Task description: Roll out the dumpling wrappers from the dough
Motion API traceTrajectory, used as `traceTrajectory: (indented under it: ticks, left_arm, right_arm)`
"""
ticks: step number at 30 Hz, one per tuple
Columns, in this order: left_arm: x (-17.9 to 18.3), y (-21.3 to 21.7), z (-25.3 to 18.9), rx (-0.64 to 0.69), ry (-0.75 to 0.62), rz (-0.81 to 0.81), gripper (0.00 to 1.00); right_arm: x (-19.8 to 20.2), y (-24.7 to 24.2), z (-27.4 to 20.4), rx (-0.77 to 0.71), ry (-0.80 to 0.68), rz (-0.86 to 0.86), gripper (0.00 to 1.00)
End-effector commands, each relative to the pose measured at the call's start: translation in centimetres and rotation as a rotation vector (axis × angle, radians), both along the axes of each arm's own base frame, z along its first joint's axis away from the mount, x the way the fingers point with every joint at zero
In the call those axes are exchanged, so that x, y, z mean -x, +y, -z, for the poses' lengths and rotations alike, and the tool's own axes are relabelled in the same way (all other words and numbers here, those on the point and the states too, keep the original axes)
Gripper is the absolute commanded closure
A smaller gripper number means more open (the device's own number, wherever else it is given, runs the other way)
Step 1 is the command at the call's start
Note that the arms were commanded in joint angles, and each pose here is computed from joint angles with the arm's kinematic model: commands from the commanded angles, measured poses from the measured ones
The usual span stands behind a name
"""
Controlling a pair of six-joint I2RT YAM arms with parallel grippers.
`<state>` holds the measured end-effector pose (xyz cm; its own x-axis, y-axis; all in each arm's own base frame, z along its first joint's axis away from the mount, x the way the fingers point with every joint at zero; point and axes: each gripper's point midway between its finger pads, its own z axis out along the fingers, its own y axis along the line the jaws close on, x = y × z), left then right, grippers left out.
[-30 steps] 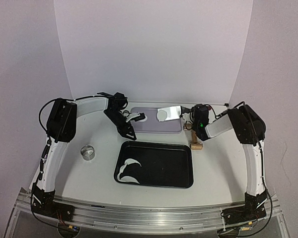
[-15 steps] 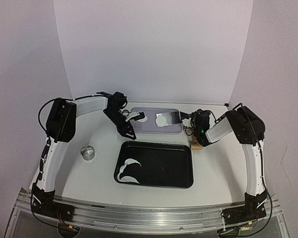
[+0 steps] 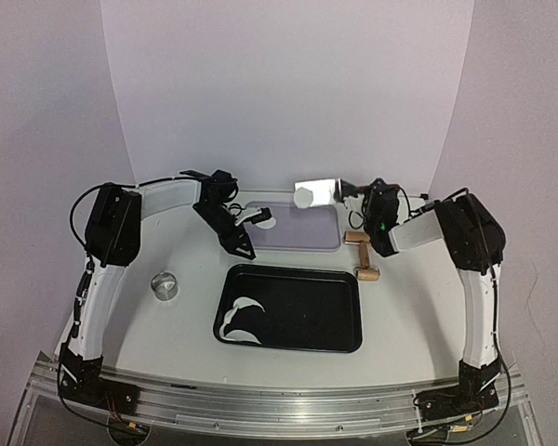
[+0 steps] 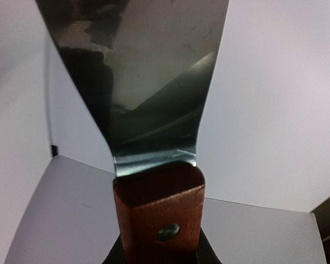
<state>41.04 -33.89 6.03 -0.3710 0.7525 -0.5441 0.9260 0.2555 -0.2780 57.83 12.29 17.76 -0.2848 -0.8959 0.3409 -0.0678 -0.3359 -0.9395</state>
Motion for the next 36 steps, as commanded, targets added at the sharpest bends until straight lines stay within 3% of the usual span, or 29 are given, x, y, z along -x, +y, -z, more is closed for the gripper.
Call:
traceTrajectory:
  ticks: [1,4,10,12,16,18,21,23,27,34,36]
  left_arm:
    - [-0.5,-0.2,-4.5,0.061,-0.066,-0.013,0.50]
    - [-0.4,-0.1,-4.5,0.058,-0.067,-0.012,0.50]
    - [-0.5,0.3,-4.5,0.054,-0.072,-0.017,0.50]
    - [-0.6,0.2,-4.6,0.056,-0.075,-0.017,0.50]
    - [-0.7,0.0,-4.7,0.064,-0.071,-0.020,0.50]
    - [-0.7,0.0,-4.8,0.065,-0.073,-0.018,0.50]
    - [-0.8,0.2,-4.6,0.061,-0.073,-0.021,0.50]
    - [-1.0,0.2,-4.7,0.065,-0.073,-0.033,0.50]
    - [-4.0,0.6,-6.5,0.120,-0.051,-0.154,0.49]
    - [-8.7,1.7,-8.4,0.127,-0.140,-0.364,0.47]
    - [-9.7,2.4,-7.9,0.089,-0.163,-0.426,0.46]
  right_arm:
    - [2.3,0.8,8.8,0.286,0.248,-0.021,1.00]
    - [1.0,0.9,5.7,0.262,0.182,0.003,1.00]
    - [-2.3,-0.2,-8.6,0.140,-0.108,0.075,1.00]
    - [-2.2,-0.2,-6.4,0.158,-0.065,0.065,1.00]
    - [1.0,-0.2,5.7,0.269,0.192,0.007,1.00]
    - [1.5,-0.3,7.3,0.279,0.222,0.001,1.00]
    - [0.5,-0.2,4.3,0.253,0.160,0.012,1.00]
    - [-0.7,0.0,-0.2,0.215,0.066,0.028,1.00]
    - [-1.2,0.8,-6.4,0.174,-0.053,0.028,1.00]
    - [-0.4,1.2,-7.5,0.178,-0.069,0.019,1.00]
    - [-0.1,1.5,-5.4,0.190,-0.033,0.007,1.00]
